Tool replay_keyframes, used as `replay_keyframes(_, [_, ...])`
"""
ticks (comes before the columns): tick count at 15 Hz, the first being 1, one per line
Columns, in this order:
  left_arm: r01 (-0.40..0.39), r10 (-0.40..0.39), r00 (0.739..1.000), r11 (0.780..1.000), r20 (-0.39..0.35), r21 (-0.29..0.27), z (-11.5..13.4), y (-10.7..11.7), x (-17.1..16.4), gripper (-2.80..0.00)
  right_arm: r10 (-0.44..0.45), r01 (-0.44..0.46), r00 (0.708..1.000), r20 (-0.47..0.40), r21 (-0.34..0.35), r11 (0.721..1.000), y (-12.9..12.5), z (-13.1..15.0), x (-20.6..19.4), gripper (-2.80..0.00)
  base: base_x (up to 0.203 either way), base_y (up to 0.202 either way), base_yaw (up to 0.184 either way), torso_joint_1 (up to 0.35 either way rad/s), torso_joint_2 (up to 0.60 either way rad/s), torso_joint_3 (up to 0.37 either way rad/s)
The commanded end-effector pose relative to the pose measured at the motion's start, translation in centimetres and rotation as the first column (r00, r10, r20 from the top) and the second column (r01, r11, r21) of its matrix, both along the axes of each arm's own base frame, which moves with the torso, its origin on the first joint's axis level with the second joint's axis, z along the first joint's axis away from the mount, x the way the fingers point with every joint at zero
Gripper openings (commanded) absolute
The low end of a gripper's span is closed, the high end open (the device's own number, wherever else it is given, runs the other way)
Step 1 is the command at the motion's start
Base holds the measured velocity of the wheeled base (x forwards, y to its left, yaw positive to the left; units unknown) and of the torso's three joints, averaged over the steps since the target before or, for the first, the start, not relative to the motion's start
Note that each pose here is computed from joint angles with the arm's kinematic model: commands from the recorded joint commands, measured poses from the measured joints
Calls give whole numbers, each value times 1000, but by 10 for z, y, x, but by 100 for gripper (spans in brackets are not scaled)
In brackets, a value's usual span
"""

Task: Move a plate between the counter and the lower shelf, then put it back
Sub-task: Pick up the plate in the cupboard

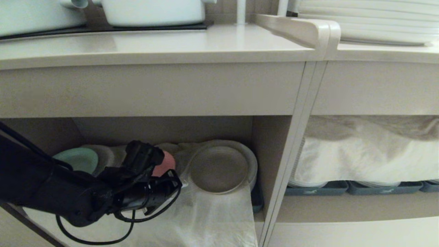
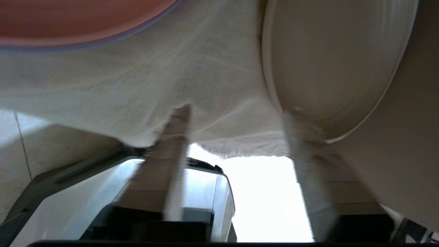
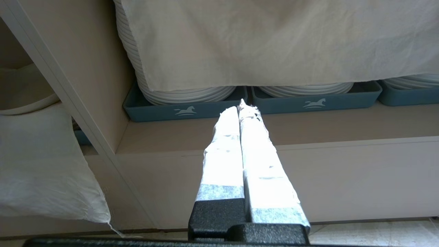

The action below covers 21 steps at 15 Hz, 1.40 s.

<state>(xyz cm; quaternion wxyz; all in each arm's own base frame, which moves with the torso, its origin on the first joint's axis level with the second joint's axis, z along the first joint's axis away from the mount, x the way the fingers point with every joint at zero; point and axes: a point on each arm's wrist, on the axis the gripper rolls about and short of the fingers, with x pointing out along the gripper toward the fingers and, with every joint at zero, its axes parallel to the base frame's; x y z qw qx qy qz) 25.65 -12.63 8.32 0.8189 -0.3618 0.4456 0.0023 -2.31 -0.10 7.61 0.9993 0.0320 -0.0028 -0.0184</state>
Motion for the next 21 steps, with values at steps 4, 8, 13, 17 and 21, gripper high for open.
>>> replay_keyframes(4, [-4,4,1000,1000,21,-13,10,8,-17,-280,0,0,1000,-1,1,1000,0,0,0,-280,0,0,0,0,0,0])
replay_keyframes(8, [-3,4,999,1000,34,-12,15,14,-29,-280,0,0,1000,0,1,1000,0,0,0,-280,0,0,0,0,0,0])
replay_keyframes(13, [37,-40,997,998,67,48,18,29,-59,-280,0,0,1000,-1,1,1000,0,0,0,-280,0,0,0,0,0,0])
replay_keyframes(17, [46,-63,986,993,151,110,29,44,-86,-280,0,0,1000,-1,1,1000,0,0,0,-280,0,0,0,0,0,0])
replay_keyframes(21, [14,-83,962,967,262,255,40,53,-99,-280,0,0,1000,-1,1,1000,0,0,0,-280,0,0,0,0,0,0])
